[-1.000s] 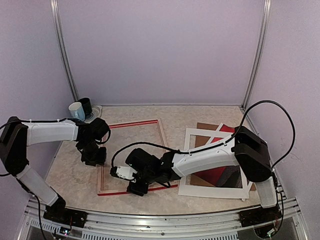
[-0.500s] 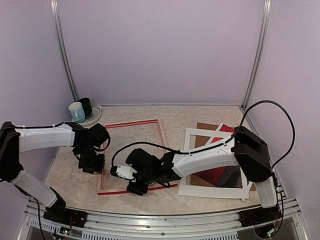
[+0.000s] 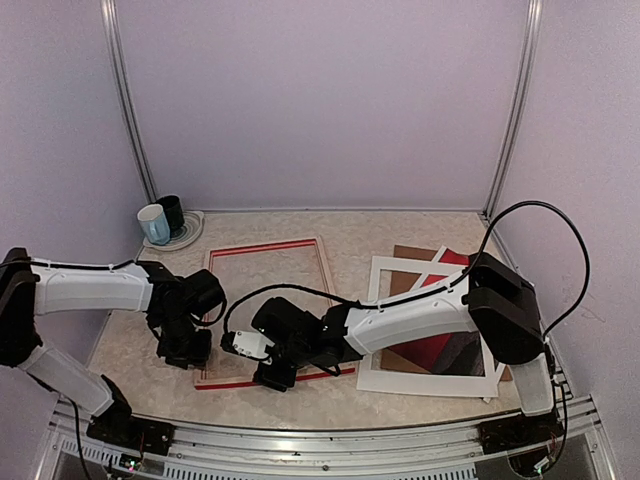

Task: Put the photo into the frame
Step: Press the glass panel into the frame body.

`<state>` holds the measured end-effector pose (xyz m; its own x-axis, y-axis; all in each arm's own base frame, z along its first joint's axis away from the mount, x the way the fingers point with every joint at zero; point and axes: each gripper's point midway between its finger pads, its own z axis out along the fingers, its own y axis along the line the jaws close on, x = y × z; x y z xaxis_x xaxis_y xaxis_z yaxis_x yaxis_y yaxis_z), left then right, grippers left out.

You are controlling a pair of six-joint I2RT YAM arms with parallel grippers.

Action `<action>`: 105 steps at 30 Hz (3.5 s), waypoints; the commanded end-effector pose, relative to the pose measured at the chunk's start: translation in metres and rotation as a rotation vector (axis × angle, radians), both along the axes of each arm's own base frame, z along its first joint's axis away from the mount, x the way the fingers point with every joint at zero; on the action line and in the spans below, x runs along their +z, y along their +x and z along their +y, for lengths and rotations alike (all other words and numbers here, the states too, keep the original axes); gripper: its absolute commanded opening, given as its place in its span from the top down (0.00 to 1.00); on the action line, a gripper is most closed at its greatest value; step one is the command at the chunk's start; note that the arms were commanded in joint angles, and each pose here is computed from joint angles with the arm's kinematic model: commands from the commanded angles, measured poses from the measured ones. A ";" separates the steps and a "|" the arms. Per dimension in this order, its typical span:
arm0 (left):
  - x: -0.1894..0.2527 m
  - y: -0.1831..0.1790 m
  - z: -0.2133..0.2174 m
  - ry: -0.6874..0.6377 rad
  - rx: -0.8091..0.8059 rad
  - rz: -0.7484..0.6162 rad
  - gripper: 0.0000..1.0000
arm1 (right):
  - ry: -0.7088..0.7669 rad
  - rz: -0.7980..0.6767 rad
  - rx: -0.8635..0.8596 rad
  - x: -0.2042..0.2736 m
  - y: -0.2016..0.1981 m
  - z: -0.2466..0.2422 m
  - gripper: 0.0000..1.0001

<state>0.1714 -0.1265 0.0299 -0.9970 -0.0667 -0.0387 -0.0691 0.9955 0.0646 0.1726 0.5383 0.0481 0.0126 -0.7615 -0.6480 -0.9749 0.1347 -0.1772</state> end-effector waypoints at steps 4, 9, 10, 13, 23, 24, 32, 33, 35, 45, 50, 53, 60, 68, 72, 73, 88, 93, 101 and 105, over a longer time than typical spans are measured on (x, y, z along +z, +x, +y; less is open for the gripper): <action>-0.006 -0.007 0.007 0.026 0.027 -0.010 0.63 | 0.014 -0.009 -0.002 0.002 -0.001 0.000 0.32; -0.010 0.002 0.005 0.039 0.031 -0.034 0.64 | 0.008 0.004 0.027 0.000 -0.007 -0.004 0.34; -0.011 0.003 0.004 0.041 0.031 -0.034 0.64 | 0.004 0.001 0.032 -0.001 -0.008 -0.006 0.36; -0.011 0.006 0.005 0.047 0.040 -0.046 0.66 | 0.006 0.025 0.073 -0.002 -0.015 -0.008 0.38; -0.019 0.006 -0.002 -0.008 0.083 -0.063 0.68 | 0.007 0.097 0.192 -0.005 -0.027 -0.018 0.49; -0.019 0.006 -0.002 -0.010 0.086 -0.063 0.68 | 0.005 0.104 0.201 -0.005 -0.027 -0.019 0.52; -0.012 0.016 -0.001 -0.023 0.125 -0.100 0.68 | -0.003 0.128 0.227 -0.006 -0.027 -0.023 0.62; -0.011 0.019 0.000 -0.023 0.133 -0.109 0.68 | -0.009 0.132 0.230 -0.008 -0.028 -0.024 0.65; -0.007 0.026 0.004 -0.021 0.151 -0.129 0.67 | -0.011 0.134 0.236 -0.009 -0.029 -0.024 0.70; 0.008 0.059 0.024 0.018 0.200 -0.206 0.67 | -0.019 0.136 0.246 -0.010 -0.030 -0.026 0.79; 0.006 0.072 0.028 0.049 0.194 -0.222 0.67 | -0.015 0.139 0.252 -0.011 -0.031 -0.026 0.82; 0.002 0.080 0.028 0.066 0.185 -0.219 0.67 | -0.016 0.146 0.259 -0.012 -0.033 -0.026 0.83; -0.008 0.089 0.031 0.116 0.167 -0.208 0.68 | -0.021 0.146 0.260 -0.012 -0.033 -0.028 0.84; -0.007 0.101 0.035 0.138 0.169 -0.222 0.68 | -0.025 0.150 0.268 -0.014 -0.035 -0.028 0.84; -0.002 0.117 0.036 0.127 0.184 -0.245 0.68 | -0.028 0.150 0.273 -0.014 -0.036 -0.029 0.84; -0.001 0.121 0.036 0.126 0.185 -0.249 0.68 | -0.028 0.150 0.272 -0.013 -0.035 -0.029 0.84; -0.012 0.196 0.031 0.120 0.214 -0.285 0.67 | -0.034 0.165 0.286 -0.016 -0.040 -0.031 0.86; -0.027 0.216 0.038 0.122 0.238 -0.273 0.67 | -0.042 0.170 0.285 -0.020 -0.041 -0.033 0.86; -0.039 0.256 0.053 0.108 0.299 -0.280 0.67 | -0.047 0.157 0.271 -0.019 -0.037 -0.031 0.86; -0.031 0.276 0.051 0.050 0.316 -0.310 0.67 | -0.054 0.151 0.255 -0.020 -0.034 -0.031 0.85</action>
